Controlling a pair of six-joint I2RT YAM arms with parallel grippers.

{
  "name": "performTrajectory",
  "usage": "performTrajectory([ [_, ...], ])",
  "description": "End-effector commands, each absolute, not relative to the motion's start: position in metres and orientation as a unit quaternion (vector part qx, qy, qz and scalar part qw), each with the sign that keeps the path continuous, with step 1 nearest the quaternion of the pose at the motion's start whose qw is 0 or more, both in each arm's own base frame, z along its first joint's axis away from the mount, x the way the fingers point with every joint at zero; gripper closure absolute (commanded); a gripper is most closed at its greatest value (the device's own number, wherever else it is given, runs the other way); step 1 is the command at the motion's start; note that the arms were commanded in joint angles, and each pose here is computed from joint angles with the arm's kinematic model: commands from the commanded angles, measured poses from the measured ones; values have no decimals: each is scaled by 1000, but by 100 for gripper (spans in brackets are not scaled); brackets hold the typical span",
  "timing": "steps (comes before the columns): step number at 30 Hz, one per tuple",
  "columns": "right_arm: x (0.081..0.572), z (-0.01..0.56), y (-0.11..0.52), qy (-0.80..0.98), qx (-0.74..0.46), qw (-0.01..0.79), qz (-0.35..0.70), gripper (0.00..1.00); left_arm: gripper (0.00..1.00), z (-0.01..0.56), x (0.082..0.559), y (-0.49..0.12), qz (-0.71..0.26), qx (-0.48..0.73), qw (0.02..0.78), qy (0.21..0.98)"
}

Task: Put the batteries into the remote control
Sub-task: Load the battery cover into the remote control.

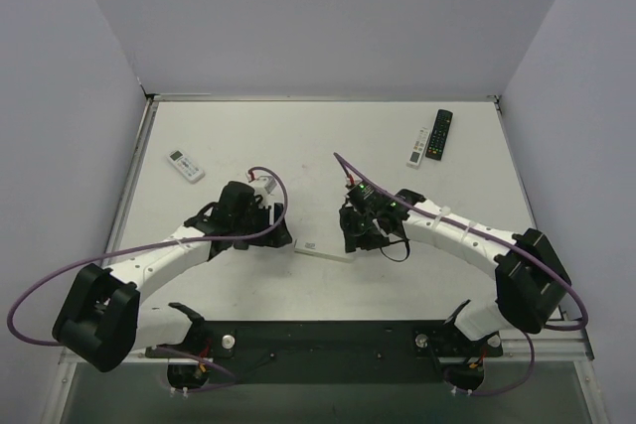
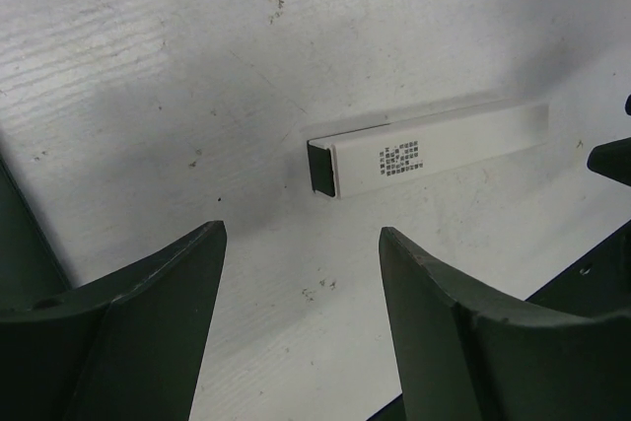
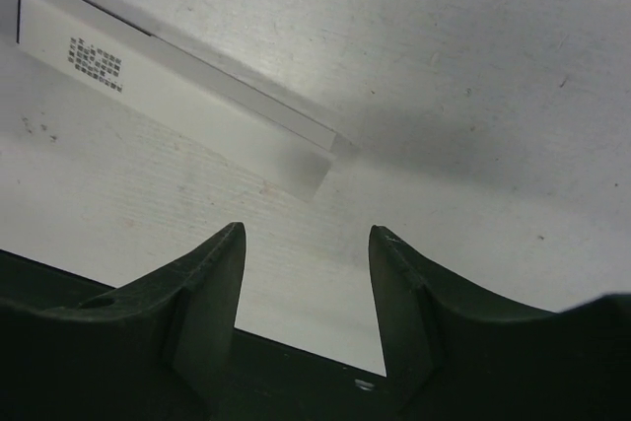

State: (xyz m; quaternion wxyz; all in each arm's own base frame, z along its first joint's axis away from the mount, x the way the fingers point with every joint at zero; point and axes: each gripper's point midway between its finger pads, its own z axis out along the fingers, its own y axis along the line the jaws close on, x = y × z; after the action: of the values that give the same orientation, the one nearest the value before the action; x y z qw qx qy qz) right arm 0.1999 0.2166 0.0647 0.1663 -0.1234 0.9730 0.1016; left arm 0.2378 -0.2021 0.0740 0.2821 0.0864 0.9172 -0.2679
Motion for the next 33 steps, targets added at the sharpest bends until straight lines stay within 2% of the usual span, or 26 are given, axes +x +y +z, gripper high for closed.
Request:
performTrajectory([
  [1,208,57,225,977,-49,174,117,53,27,83,244,-215,-280,89,275,915],
  [17,201,24,221,985,-26,140,98,56,31,63,250,-239,-293,91,240,921],
  [33,195,10,216,990,-32,113,83,65,34,52,251,-256,-310,87,221,921],
])
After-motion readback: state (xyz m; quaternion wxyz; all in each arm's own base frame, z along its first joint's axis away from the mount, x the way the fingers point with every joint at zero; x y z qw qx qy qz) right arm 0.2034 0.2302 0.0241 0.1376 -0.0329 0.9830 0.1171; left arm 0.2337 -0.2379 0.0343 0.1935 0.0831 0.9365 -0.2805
